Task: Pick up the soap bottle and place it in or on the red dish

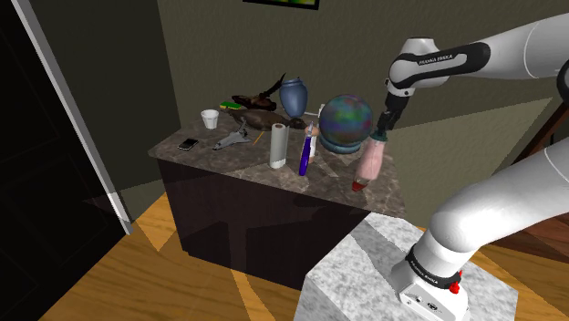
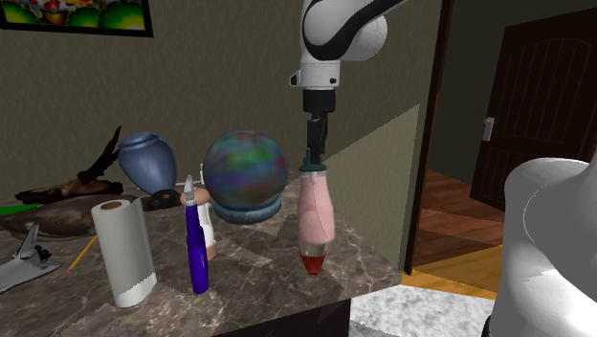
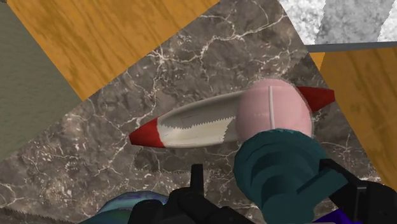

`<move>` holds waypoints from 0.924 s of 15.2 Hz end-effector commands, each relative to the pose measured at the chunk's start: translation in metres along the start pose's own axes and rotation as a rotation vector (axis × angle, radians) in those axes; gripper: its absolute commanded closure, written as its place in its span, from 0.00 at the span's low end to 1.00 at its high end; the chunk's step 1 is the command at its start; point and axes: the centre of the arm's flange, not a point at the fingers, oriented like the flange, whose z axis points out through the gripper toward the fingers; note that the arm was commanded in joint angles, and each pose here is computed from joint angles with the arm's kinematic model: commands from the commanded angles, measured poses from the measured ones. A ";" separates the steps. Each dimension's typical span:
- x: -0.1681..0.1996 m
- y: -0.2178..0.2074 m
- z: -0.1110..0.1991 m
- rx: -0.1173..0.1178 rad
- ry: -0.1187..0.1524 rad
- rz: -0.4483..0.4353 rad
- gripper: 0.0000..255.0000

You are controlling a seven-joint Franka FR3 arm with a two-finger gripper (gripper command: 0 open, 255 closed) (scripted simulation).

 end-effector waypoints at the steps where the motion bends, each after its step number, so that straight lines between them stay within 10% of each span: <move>1: 0.000 0.000 0.001 0.000 -0.001 0.000 0.00; 14: 0.000 0.001 -0.051 0.000 -0.001 0.000 0.00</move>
